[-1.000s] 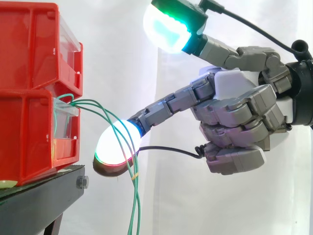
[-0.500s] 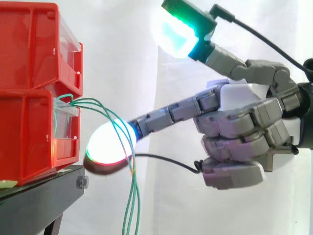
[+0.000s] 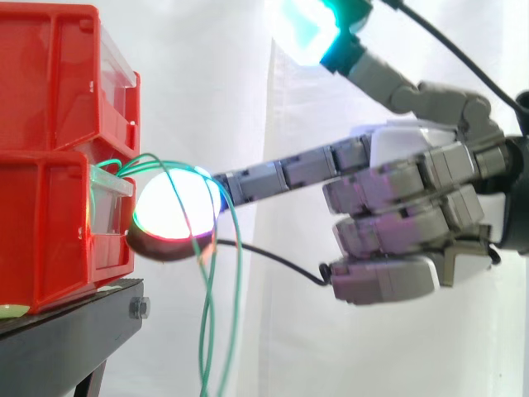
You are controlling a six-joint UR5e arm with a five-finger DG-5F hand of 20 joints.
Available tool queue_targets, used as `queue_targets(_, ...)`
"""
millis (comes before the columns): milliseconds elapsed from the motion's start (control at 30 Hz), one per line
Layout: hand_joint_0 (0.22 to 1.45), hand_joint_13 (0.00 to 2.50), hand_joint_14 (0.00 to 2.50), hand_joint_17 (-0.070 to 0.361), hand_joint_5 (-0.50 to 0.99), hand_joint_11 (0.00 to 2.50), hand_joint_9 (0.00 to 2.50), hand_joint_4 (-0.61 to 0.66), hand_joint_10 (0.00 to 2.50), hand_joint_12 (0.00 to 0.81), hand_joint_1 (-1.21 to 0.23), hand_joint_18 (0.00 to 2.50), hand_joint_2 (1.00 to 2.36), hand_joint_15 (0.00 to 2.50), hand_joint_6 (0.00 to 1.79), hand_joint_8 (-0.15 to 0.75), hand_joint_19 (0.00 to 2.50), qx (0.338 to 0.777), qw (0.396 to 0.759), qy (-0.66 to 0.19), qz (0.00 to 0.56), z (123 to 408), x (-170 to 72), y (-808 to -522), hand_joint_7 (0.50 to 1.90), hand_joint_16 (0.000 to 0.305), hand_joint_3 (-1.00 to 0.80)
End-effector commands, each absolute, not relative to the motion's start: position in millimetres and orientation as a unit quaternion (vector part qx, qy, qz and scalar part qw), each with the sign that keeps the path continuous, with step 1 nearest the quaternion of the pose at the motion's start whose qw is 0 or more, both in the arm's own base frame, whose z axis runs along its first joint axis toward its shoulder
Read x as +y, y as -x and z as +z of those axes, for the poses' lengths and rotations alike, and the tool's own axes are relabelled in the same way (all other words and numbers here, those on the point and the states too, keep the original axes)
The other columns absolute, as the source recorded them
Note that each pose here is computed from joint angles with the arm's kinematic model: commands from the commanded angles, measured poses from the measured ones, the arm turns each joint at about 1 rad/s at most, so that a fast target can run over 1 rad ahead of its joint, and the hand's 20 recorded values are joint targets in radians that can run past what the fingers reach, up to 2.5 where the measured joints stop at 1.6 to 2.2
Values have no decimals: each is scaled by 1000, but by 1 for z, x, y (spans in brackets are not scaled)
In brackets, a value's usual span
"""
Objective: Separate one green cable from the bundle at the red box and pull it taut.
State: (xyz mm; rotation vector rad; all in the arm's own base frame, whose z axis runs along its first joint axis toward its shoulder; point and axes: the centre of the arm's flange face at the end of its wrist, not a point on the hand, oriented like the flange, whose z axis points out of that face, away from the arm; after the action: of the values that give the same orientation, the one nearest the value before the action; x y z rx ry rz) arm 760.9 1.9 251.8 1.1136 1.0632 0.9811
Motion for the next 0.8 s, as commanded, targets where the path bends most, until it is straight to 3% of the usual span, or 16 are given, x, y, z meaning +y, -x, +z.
queue_targets(0, 330, 1971, 428, 242, -71, 1822, 2173, 361, 19, 524, -248, 2202, 1000, 1509, 502, 375, 1108, 440, 611, -484, 446, 232, 3, -754, 688, 108, -500)
queue_targets(767, 339, 1965, 432, 240, -68, 1807, 2174, 355, 20, 513, -257, 2186, 1000, 1504, 503, 370, 1121, 435, 622, -484, 436, 231, 2, -754, 700, 107, -500)
